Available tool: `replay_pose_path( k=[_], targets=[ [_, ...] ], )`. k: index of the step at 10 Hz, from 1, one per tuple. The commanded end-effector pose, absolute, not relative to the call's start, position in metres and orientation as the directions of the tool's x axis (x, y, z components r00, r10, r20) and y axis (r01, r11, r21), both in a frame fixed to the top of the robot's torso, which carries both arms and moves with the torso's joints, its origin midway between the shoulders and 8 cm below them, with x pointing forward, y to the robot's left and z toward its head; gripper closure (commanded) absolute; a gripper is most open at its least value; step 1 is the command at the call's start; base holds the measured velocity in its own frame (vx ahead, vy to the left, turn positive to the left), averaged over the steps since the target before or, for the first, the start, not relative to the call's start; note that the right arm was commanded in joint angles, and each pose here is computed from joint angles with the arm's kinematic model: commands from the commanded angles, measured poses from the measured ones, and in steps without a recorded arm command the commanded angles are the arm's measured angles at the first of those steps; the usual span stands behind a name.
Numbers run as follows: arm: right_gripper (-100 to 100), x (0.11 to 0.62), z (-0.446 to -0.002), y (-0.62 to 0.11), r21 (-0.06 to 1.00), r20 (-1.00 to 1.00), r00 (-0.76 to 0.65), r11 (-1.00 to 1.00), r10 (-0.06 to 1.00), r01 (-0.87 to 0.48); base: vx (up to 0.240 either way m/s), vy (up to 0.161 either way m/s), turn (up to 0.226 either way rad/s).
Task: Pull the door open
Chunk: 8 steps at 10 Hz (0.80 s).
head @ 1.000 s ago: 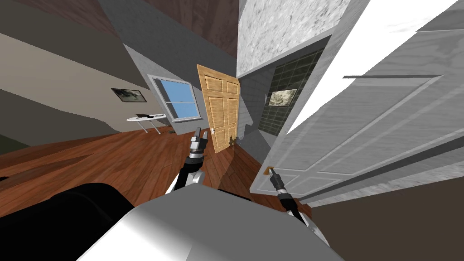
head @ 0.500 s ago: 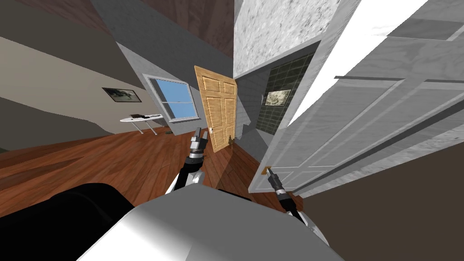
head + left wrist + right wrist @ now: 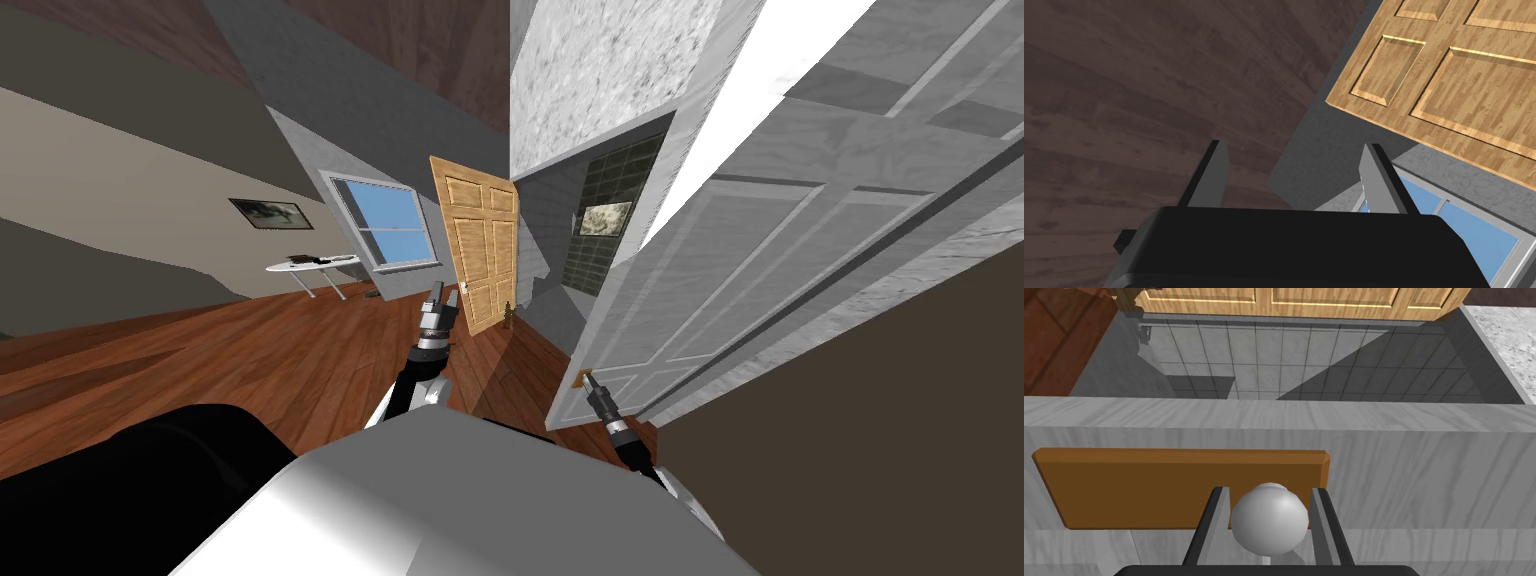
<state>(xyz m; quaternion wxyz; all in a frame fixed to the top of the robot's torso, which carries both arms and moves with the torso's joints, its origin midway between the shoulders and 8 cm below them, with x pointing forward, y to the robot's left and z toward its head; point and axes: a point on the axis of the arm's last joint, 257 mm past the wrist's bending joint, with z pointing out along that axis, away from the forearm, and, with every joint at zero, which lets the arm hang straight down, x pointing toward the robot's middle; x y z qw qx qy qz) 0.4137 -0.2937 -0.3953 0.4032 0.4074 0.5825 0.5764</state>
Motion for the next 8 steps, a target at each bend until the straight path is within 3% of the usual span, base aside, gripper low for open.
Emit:
replay_pose_path(
  k=[1,5,6,8],
  targets=[
    [100,0.413,-0.393,-0.290,1.000,0.002,-0.352,-0.001,0.936,0.001,0.071,0.109,-0.065],
    [100,0.409,-0.392,-0.286,1.000,0.002,-0.367,-0.004,0.930,-0.006,0.080,0.119,0.002],
    [-100,0.397,-0.393,-0.296,1.000,-0.002,-0.368,0.001,0.930,-0.002,0.003,0.058,-0.207],
    [-100,0.386,-0.393,-0.302,1.000,-0.002,-0.377,0.001,0.926,-0.003,-0.027,0.009,-0.155]
  ],
)
